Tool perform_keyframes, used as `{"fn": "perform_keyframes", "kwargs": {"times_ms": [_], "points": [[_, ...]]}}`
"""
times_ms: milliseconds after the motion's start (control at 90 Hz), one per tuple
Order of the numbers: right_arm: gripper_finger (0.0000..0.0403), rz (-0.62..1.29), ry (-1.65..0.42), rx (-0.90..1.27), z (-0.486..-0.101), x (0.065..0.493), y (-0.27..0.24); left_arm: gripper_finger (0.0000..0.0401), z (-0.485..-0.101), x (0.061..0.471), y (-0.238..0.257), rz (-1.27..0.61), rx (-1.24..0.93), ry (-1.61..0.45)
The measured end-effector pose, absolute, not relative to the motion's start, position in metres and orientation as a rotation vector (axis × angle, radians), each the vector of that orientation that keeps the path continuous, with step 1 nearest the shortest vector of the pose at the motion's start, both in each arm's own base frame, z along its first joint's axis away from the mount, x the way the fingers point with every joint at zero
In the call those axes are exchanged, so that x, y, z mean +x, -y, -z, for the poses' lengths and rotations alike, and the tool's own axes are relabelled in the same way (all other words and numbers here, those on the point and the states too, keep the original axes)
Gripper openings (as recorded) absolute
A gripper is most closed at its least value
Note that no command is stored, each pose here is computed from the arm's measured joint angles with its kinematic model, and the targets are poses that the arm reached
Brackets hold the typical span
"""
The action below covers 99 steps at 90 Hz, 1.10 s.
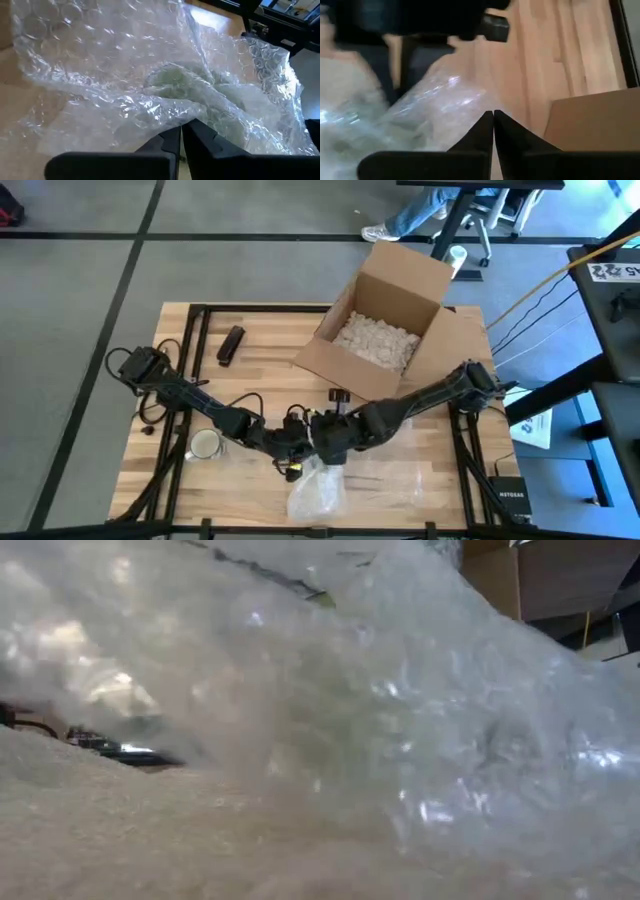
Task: Wrap mug
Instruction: Wrap the green mug with bubble wrap
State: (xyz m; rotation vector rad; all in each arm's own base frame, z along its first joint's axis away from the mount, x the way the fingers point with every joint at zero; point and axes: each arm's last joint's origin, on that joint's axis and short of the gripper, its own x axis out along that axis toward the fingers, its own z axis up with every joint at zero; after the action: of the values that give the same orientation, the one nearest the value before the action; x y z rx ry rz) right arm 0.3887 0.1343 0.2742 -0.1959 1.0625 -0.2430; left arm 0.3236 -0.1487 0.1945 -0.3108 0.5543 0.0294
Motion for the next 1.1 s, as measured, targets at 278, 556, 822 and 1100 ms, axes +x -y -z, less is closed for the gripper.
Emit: {"fn": "perform_keyframes", "kwargs": {"times_ms": [278,556,822,1100], "points": [[0.0000,0.036,-1.215,0.017,-0.252,0.386,-0.135,0.0000,-0.194,0.323,0.149,-0.028,-0.307,-0.556],[0.0000,-0.132,-1.163,0.068,-0.257,0.381,-0.168,0.0000,-0.194,0.324,0.148,-0.030,-0.303,-0.558],[0.0000,-0.156,-1.128,0.085,-0.255,0.384,-0.176,0.0000,-0.196,0.323,0.148,-0.037,-0.305,-0.553],[0.0000,-0.140,-1.240,0.082,-0.211,0.400,-0.173,0.0000,-0.222,0.306,0.153,-0.036,-0.297,-0.506]]}}
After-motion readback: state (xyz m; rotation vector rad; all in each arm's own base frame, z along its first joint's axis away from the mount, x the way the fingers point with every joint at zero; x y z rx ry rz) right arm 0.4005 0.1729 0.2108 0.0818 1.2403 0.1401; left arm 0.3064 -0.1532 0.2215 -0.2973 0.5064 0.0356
